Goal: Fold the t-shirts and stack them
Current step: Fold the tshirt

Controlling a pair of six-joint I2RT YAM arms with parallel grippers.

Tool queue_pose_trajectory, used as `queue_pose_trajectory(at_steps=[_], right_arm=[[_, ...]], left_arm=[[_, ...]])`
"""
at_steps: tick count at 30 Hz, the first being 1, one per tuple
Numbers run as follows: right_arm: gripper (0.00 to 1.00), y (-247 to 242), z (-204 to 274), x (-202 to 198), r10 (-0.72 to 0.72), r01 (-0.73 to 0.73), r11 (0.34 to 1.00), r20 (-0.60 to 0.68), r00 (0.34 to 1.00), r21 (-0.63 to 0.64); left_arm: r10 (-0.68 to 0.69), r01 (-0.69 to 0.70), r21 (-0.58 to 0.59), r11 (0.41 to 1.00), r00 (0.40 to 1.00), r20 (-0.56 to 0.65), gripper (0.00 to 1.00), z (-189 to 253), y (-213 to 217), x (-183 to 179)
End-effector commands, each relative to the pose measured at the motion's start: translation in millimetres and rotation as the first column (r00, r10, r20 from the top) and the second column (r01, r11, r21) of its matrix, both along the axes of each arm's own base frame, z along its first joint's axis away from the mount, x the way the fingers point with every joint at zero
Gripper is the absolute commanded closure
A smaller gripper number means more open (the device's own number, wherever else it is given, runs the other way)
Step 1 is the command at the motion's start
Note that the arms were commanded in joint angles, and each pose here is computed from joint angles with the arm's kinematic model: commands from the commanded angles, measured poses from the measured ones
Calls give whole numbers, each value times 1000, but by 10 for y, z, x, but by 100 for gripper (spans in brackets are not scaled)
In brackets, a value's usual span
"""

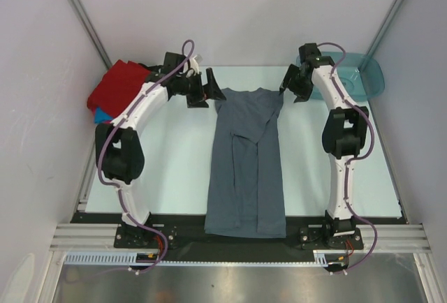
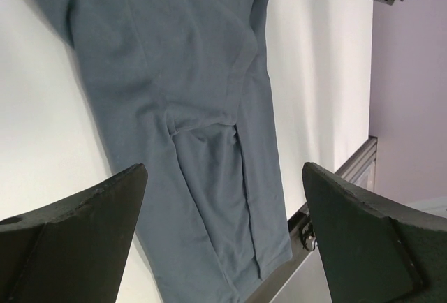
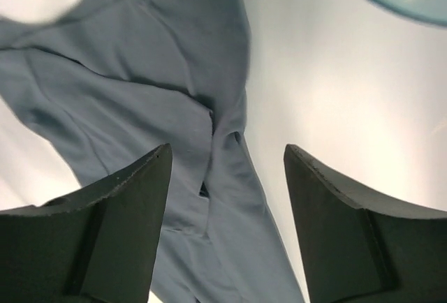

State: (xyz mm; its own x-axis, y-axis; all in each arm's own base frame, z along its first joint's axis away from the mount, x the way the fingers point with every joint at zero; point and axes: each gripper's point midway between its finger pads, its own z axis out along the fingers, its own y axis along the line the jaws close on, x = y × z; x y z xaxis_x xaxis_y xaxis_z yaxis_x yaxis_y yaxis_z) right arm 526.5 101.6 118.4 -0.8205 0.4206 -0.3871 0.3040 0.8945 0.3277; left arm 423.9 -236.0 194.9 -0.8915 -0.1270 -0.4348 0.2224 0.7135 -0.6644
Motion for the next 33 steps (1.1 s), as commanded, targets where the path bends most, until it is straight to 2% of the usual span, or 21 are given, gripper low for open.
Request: queue_pose_trajectory(at_steps=[1, 7, 10, 13, 14, 16, 18, 21, 22, 23, 24, 26, 27, 29, 30, 33], right_arm=[[30, 20, -42, -50, 36, -36, 999, -21, 999, 21], [37, 111, -162, 62, 76, -75, 994, -9, 997, 75], [40, 116, -242, 27, 84, -80, 994, -51, 995, 77], [37, 34, -261, -104, 74, -70, 997, -88, 993, 42], [33, 4, -150, -151, 64, -62, 998, -81, 995, 33], [32, -52, -52, -307, 55, -53, 998, -108, 993, 24], [31, -44, 70, -581, 57, -53, 998, -142, 988, 34], [31, -35, 151, -1086, 69, -61, 997, -213, 975, 43], [30, -5, 208, -1222, 74, -61, 996, -224, 972, 65], [30, 9, 97, -1472, 79, -55, 994, -292, 953, 89], [30, 51, 261, -1643, 89, -58, 992, -281, 956, 116], [31, 251, 328, -1947, 139, -83, 979, -313, 940, 184], [31, 284, 307, -2157, 147, -84, 979, -352, 924, 186], [30, 416, 442, -2460, 183, -123, 974, -346, 920, 189], [30, 425, 369, -2663, 188, -124, 975, -393, 900, 183], [30, 472, 397, -3060, 206, -152, 976, -413, 887, 158]], left_arm=[[-52, 52, -63, 997, 999, 4, 0, 27, -155, -46], [-56, 56, -56, 997, 998, 4, 0, 25, -191, -14], [-61, 60, -56, 997, 998, -11, 0, -11, -200, -30], [-53, 51, -34, 998, 998, -46, 0, -79, -168, -110], [-38, 38, -3, 999, 997, -63, 0, -132, -122, -128], [-33, 37, 45, 998, 994, -101, 0, -183, -47, -272], [4, 14, 117, 993, 989, -147, 0, -341, 84, -426], [6, 17, 134, 991, 985, -170, 0, -297, 164, -704], [1, 27, 146, 989, 982, -191, 0, -341, 200, -889], [-1, 33, 153, 988, 980, -200, 0, -350, 219, -996], [-13, 55, 161, 985, 968, -250, 0, -480, 228, -1205], [-33, 69, 142, 987, 970, -241, 0, -389, 219, -1446], [-43, 79, 135, 988, 967, -252, 0, -395, 209, -1558], [-70, 107, 120, 987, 959, -276, 0, -404, 199, -1889], [-87, 128, 120, 985, 950, -298, 0, -457, 203, -2049], [-104, 148, 115, 982, 941, -322, 0, -461, 287, -2357]])
